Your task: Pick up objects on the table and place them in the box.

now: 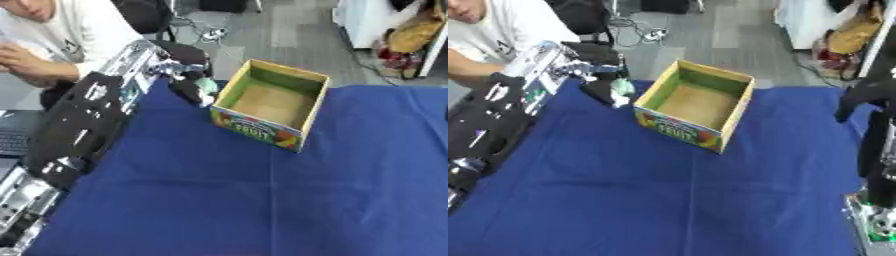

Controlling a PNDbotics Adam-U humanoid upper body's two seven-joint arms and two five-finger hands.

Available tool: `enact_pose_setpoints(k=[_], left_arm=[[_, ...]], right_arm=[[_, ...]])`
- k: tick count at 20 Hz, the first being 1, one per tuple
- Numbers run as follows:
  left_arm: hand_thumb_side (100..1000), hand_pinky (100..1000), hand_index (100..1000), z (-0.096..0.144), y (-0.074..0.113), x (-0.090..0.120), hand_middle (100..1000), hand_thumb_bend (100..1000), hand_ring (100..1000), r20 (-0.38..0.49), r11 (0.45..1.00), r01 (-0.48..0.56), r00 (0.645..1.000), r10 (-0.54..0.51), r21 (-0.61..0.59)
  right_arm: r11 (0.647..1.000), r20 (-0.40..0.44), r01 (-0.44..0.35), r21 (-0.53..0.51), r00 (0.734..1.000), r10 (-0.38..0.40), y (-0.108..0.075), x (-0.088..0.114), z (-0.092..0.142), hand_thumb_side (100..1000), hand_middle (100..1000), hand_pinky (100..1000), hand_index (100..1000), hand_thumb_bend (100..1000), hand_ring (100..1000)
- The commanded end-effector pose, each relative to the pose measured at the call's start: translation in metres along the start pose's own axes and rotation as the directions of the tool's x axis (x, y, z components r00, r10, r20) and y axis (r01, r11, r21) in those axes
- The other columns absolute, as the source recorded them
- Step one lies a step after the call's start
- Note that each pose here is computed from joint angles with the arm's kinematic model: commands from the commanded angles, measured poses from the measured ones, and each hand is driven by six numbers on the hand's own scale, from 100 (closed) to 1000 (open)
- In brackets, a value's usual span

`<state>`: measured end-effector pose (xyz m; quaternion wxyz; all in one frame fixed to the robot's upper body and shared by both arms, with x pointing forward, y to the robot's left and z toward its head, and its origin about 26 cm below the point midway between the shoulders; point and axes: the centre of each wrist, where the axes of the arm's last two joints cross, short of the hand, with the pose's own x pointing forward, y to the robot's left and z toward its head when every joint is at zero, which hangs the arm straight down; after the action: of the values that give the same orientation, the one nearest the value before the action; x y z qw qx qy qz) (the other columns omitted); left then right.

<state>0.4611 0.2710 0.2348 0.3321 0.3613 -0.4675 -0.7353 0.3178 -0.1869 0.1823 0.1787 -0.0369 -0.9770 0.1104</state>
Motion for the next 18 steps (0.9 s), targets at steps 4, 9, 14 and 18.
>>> enact_pose_setpoints(k=[4, 9, 14, 18], left_arm=[[682, 100, 338, -0.007, 0.018, -0.011, 183, 100, 100, -0.031, 0.995, 0.044, 0.999, -0.042, 0.088], [682, 100, 339, -0.019, 0.016, -0.017, 186, 100, 100, -0.052, 0.986, 0.065, 0.997, -0.058, 0.150], [686, 100, 343, -0.030, 0.007, -0.026, 190, 100, 100, -0.105, 0.969, 0.102, 0.991, -0.080, 0.223], [687, 100, 347, -0.036, -0.007, -0.033, 193, 100, 100, -0.144, 0.951, 0.116, 0.987, -0.077, 0.286]], right_arm=[[1.000, 0.050, 0.014, 0.015, 0.999, -0.015, 0.002, 0.006, -0.013, 872, 360, 172, 451, 100, 265], [0.999, 0.076, 0.035, 0.013, 0.996, -0.036, 0.006, 0.009, -0.020, 870, 361, 176, 451, 100, 268], [0.998, 0.111, 0.058, 0.011, 0.992, -0.059, 0.010, 0.015, -0.029, 869, 361, 177, 451, 100, 269], [0.997, 0.132, 0.071, 0.010, 0.989, -0.072, 0.013, 0.018, -0.035, 870, 361, 177, 451, 100, 269]])
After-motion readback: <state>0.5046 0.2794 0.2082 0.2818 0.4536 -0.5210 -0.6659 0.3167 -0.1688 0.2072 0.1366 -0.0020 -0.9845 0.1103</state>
